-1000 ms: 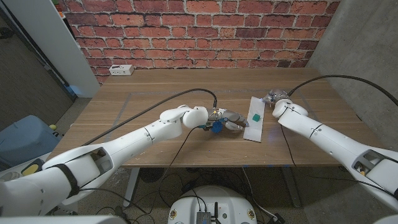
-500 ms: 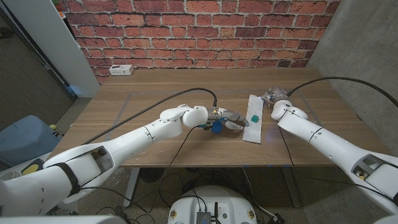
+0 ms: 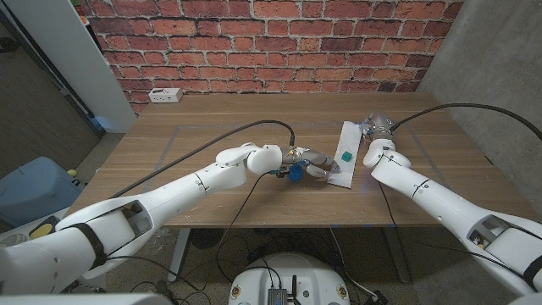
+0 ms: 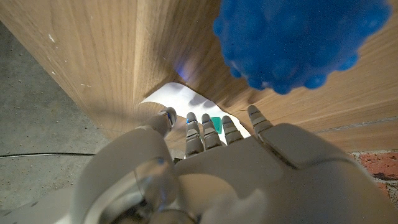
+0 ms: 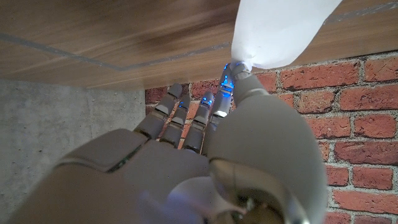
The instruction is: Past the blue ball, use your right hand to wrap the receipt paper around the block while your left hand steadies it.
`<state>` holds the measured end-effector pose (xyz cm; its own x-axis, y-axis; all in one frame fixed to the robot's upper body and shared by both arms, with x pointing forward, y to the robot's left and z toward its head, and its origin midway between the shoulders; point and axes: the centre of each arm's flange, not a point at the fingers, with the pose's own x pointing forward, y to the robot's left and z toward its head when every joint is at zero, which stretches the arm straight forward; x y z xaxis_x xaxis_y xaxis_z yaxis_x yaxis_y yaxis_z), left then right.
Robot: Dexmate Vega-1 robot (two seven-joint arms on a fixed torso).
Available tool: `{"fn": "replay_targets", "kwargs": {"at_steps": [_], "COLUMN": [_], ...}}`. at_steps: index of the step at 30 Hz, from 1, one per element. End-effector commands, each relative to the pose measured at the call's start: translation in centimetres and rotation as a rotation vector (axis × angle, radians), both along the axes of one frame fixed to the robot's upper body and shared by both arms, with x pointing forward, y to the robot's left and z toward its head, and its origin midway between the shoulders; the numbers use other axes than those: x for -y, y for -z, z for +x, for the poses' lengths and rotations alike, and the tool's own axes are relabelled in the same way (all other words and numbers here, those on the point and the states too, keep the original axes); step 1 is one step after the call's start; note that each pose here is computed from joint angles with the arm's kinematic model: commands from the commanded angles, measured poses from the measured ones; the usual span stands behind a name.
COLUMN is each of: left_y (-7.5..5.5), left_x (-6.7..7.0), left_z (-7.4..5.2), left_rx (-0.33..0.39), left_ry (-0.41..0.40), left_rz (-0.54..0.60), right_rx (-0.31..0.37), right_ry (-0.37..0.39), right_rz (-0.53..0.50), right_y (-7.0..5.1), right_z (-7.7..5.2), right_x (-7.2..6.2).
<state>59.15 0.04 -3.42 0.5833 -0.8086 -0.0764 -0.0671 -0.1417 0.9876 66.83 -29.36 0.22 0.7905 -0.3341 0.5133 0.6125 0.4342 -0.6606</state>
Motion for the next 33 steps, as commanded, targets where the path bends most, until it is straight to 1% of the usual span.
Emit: {"fn": "replay_targets", "kwargs": {"at_steps": [1, 4, 8, 14, 21, 25, 33], "left_y": [0.3, 0.4, 0.4, 0.2, 0.0, -0.1, -0.2], "left_x": [-0.1, 0.0, 0.1, 0.4, 0.8, 0.8, 0.7], "left_z": [-0.1, 0.0, 0.3, 0.5, 0.7, 0.8, 1.1], "left_rx": [-0.014, -0.017, -0.023, -0.004, 0.004, 0.001, -0.007], "left_ry": [-0.016, -0.034, -0.058, -0.07, -0.08, -0.083, -0.09], "left_rz": [0.021, 0.036, 0.056, 0.078, 0.1, 0.1, 0.105], "right_rx": [0.127, 0.152, 0.167, 0.193, 0.219, 0.197, 0.152], "right_ry": [0.06, 0.063, 0.059, 0.053, 0.024, 0.006, -0.02], "right_rz": [-0.001, -0.006, -0.009, -0.014, -0.008, -0.042, -0.103], "right_y": [0.1, 0.1, -0.1, -0.5, -0.8, -0.9, -0.3], "right_z": [-0.5, -0.6, -0.8, -1.1, -1.8, -2.4, -3.7], "right_x": [-0.5, -0.5, -0.5, -0.5, -0.5, -0.6, -0.7]}}
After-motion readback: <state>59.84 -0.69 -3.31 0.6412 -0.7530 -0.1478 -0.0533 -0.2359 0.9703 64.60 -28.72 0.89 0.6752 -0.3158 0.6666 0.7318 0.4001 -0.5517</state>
